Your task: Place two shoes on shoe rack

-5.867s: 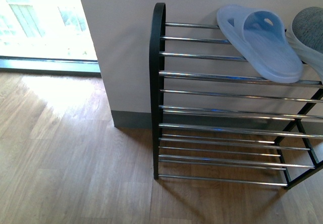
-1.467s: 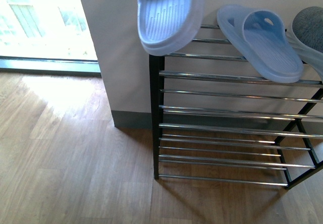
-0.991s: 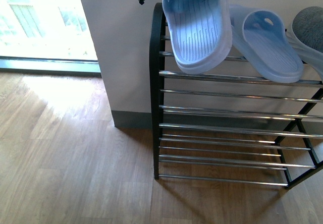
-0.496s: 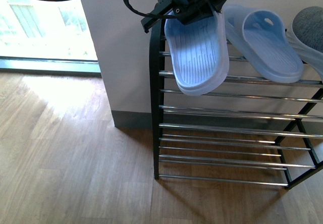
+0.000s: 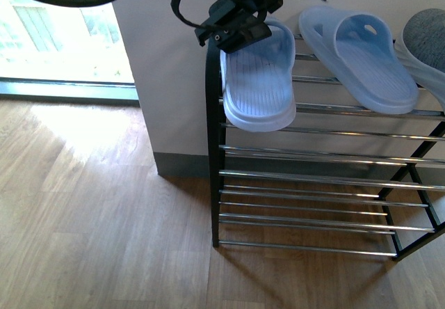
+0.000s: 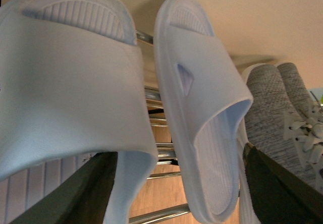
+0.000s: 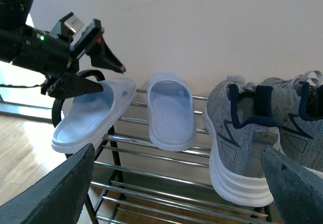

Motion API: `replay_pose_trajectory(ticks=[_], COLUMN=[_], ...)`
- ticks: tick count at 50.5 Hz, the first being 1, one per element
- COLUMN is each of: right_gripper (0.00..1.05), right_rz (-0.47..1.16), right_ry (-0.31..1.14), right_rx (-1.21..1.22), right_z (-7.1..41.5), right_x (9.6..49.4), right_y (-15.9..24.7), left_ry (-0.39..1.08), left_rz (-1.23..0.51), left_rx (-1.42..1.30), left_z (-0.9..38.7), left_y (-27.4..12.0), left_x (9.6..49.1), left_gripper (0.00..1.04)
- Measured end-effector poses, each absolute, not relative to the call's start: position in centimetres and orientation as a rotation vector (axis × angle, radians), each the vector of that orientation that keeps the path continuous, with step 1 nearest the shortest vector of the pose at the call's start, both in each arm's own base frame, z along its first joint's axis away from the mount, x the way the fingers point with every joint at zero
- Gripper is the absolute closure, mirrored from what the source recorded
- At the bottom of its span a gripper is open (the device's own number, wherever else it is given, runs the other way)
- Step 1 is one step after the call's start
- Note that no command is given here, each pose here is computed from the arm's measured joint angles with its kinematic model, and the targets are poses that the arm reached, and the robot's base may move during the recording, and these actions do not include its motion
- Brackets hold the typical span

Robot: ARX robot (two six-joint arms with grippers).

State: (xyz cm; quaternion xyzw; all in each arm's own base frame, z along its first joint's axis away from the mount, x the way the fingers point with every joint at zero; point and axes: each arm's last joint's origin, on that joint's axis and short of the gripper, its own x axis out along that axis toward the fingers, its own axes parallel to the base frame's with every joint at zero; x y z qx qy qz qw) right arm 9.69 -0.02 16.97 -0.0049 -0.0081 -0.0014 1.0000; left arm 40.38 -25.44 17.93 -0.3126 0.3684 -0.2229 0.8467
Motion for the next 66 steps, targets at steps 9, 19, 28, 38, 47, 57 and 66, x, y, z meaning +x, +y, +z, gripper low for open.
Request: replay_pose_trajectory(ticks=[9, 19, 28, 38, 47, 57, 66], right_gripper=[0.09, 0.09, 0.09, 0.09, 0.09, 0.09, 0.09], right_rz=[-0.003, -0.003, -0.003, -0.002, -0.002, -0.002, -0.002], right_ry=[-0.016, -0.016, -0.016, -0.016, -0.016, -0.016, -0.016], right_rx=[-0.010, -0.010, -0.010, -0.010, -0.010, -0.009, -0.010], right_z=[17.0, 17.0, 17.0, 17.0, 17.0, 17.0, 17.0], right_x=[9.7, 9.7, 9.7, 9.7, 9.7, 9.7, 9.7], right_y=[0.0, 0.0, 0.0, 0.0, 0.0, 0.0, 0.0], left_ry=[0.722, 0.549, 0.237, -0.025, 0.010, 0.006, 0.008], left_rz=[-0.539, -0.180, 0.203, -0.015, 0.000, -0.005, -0.020], left_rx=[-0.760, -0.542, -0.210, -0.049, -0.017, -0.011, -0.010], left_z=[27.1, 33.3, 34.4, 29.5, 25.3, 22.5, 20.9], left_y=[-23.5, -16.3, -6.4, -3.7, -2.4, -1.5, -0.4], left_x=[37.5, 31.3, 25.0, 20.7, 18.8, 16.7, 15.5], left_gripper=[0.10, 0.09, 0.12, 0.55, 0.87, 1.03, 1.03])
